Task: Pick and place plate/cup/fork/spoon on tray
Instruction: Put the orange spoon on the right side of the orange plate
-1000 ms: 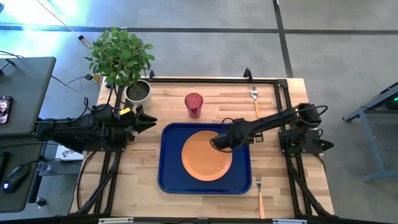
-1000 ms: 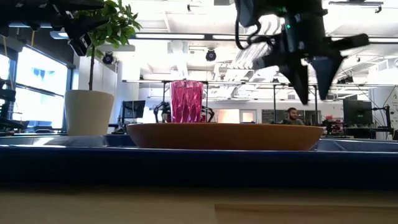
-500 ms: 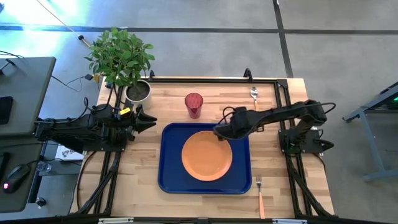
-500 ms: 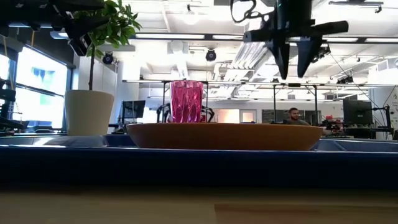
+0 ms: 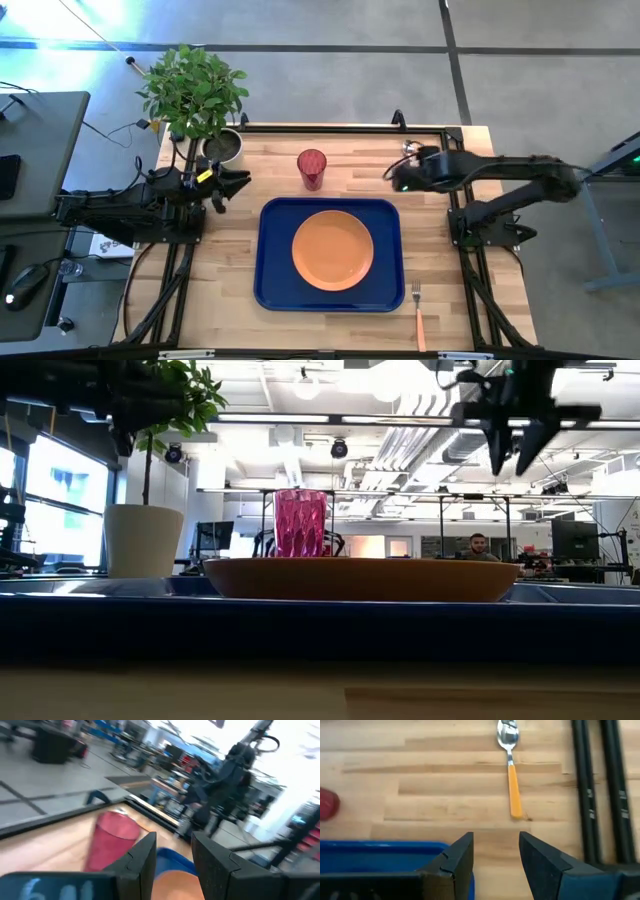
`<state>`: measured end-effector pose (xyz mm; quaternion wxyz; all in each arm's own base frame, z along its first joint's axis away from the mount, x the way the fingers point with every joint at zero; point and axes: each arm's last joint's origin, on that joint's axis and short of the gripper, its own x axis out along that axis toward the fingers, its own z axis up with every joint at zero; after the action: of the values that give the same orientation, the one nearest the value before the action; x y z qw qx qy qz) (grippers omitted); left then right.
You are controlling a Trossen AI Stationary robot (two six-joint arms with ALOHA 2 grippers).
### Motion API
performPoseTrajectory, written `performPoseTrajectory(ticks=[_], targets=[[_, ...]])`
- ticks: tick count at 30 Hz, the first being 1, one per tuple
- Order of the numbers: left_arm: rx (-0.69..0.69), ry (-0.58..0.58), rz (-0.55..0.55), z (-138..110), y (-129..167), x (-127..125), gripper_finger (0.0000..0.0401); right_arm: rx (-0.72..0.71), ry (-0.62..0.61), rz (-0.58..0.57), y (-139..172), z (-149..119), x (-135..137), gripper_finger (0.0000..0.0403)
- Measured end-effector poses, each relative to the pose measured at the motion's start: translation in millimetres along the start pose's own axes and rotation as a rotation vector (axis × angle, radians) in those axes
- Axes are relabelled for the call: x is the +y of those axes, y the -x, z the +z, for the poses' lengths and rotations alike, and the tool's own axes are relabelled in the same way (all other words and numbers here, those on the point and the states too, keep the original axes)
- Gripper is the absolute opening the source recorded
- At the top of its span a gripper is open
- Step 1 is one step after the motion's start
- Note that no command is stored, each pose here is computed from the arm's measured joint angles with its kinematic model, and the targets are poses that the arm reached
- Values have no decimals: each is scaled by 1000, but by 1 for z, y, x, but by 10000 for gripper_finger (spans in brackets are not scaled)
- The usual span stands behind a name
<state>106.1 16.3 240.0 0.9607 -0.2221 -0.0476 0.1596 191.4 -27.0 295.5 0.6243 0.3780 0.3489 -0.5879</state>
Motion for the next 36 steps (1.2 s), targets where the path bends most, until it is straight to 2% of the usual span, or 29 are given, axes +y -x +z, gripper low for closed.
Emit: performPoseTrajectory(ticks=[5, 10, 14, 20, 23, 28, 36], targets=[[-44, -11, 91, 1, 0, 3, 115, -33, -62, 62, -17, 6, -34, 149], [-76, -11, 156, 2, 0, 4, 115, -35, -33, 65, -35, 11, -50, 149], [-94, -11, 196, 3, 1, 6, 115, -41, 34, 54, -49, 20, -51, 154], [-117, -9, 241, 3, 1, 7, 115, -42, 84, 91, -66, 40, -43, 186], [-126, -9, 259, 4, 1, 7, 115, -9, 79, 97, -77, 49, -41, 198], [-145, -10, 300, 4, 2, 8, 115, 64, 54, 14, -100, 59, -41, 199], [-159, -11, 330, 5, 2, 9, 115, 175, 50, -25, -139, 70, -37, 199]])
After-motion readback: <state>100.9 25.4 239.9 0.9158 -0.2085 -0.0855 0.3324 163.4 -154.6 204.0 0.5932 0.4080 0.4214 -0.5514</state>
